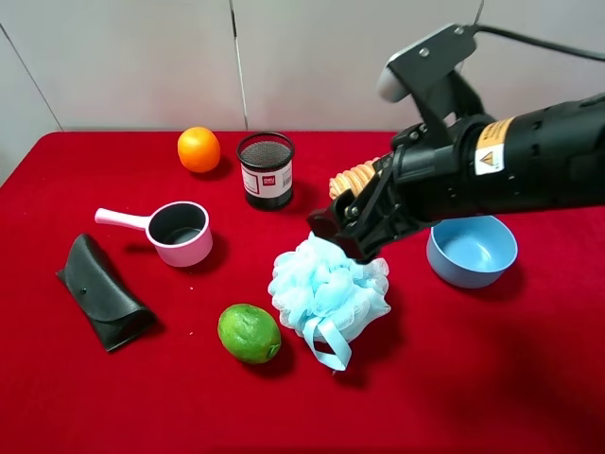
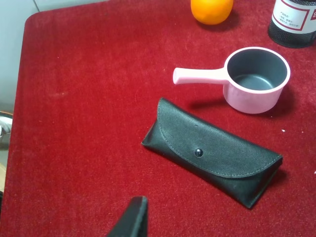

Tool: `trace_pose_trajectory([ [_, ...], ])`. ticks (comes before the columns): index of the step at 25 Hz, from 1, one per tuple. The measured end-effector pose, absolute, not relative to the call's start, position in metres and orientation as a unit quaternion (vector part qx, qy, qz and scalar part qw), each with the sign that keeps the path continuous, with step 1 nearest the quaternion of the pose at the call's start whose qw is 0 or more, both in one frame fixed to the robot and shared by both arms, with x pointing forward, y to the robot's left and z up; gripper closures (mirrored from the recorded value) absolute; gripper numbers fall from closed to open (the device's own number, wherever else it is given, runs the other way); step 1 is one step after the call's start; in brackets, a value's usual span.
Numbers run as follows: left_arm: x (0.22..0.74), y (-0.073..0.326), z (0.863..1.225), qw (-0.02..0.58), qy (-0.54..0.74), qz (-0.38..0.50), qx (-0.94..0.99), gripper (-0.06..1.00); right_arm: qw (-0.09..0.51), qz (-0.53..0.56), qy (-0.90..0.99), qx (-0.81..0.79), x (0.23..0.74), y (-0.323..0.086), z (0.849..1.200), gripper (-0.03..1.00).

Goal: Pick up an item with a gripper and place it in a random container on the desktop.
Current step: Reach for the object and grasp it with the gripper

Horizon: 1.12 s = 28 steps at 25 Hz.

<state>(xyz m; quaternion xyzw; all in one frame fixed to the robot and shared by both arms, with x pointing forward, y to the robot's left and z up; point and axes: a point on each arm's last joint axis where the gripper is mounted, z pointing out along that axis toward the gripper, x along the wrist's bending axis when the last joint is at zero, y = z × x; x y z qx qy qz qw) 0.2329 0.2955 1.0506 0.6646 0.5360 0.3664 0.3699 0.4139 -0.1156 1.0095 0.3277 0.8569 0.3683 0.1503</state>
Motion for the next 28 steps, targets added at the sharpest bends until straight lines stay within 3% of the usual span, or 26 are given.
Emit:
trace_pose_trajectory([
  [28, 0.233, 0.295, 1.051, 0.370, 0.536, 0.366, 0.665, -0.04, 0.115, 0.285, 0.888, 0.343, 0.430, -0.100, 0.949, 0.27],
])
